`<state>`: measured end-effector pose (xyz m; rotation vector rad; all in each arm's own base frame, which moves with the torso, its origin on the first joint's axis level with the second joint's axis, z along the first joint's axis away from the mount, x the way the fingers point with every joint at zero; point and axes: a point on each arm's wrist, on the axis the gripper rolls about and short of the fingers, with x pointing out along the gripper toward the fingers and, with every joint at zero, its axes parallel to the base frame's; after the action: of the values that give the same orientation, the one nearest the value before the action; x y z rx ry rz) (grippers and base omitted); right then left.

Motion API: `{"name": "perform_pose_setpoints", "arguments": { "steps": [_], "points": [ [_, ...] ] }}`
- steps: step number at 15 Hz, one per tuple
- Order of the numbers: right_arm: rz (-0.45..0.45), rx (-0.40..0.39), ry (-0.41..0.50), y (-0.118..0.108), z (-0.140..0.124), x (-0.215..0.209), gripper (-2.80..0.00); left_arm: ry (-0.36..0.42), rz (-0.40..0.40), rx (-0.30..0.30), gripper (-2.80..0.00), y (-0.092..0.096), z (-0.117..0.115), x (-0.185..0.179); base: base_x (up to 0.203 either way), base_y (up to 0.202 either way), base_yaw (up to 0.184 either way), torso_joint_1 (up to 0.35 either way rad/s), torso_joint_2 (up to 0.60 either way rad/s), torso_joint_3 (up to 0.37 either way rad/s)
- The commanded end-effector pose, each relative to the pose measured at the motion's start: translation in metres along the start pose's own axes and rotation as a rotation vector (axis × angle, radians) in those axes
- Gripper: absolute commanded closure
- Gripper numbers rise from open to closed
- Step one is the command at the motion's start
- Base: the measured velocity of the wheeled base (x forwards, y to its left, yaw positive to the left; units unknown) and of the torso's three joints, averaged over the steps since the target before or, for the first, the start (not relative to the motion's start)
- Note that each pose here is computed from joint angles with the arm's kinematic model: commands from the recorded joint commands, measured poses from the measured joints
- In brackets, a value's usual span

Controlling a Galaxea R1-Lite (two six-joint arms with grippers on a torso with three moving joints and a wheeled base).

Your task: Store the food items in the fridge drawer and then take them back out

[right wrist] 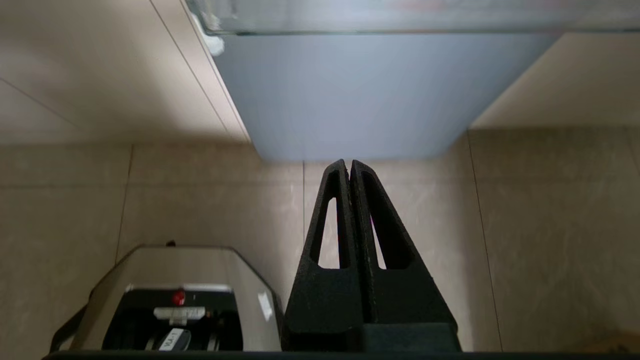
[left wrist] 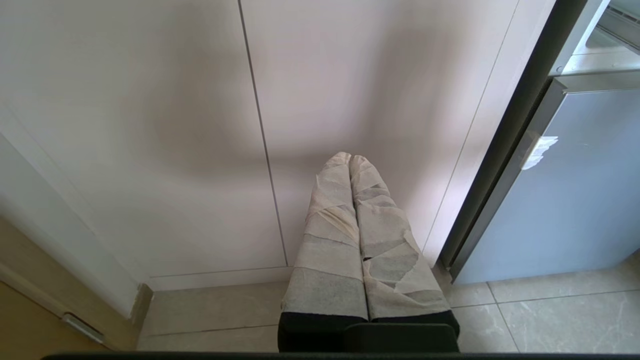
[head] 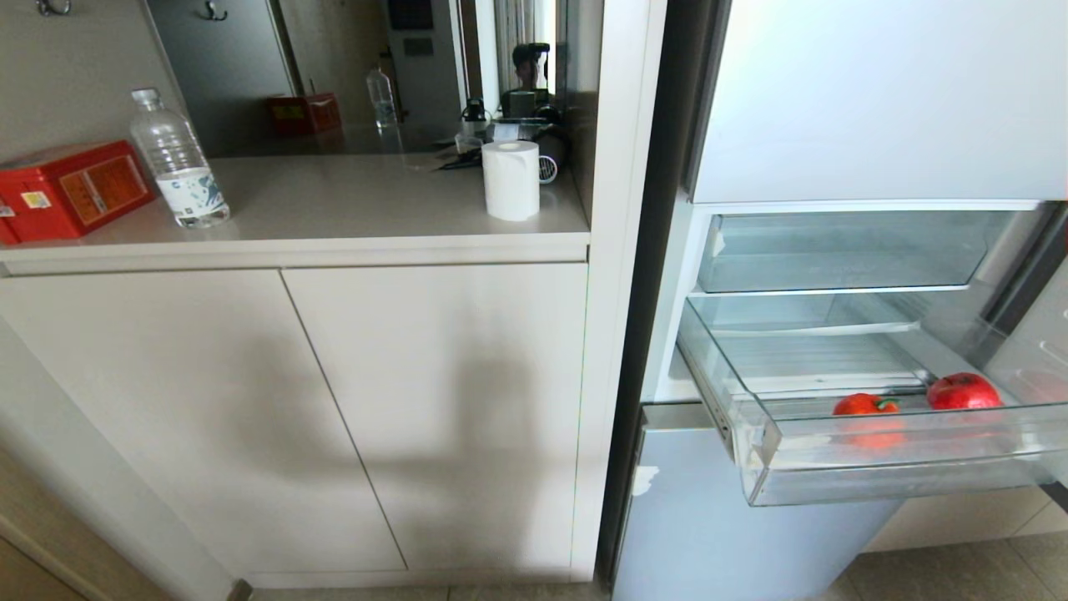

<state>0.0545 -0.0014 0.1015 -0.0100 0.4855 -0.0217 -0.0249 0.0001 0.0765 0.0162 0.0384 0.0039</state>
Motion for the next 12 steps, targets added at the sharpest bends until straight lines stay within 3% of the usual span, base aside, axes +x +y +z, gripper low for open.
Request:
{"name": "perform_pose_setpoints", "arguments": {
  "steps": [1,7,12],
  "points": [
    [-0.001,0.004,0.27,-0.001,0.014,0.05,0.0,0.002,0.0,0.001,0.0,0.0,0.0,0.0,0.0,0.0,0.0,0.0,0.0,0.0],
    [0.027,-0.001,0.438,0.003,0.043,0.146,0.0,0.002,0.0,-0.001,0.0,0.0,0.0,0.0,0.0,0.0,0.0,0.0,0.0,0.0],
    [0.088,-0.018,0.359,0.021,0.074,0.2,0.0,0.001,0.0,-0.001,0.0,0.0,0.0,0.0,0.0,0.0,0.0,0.0,0.0,0.0]
  ]
}}
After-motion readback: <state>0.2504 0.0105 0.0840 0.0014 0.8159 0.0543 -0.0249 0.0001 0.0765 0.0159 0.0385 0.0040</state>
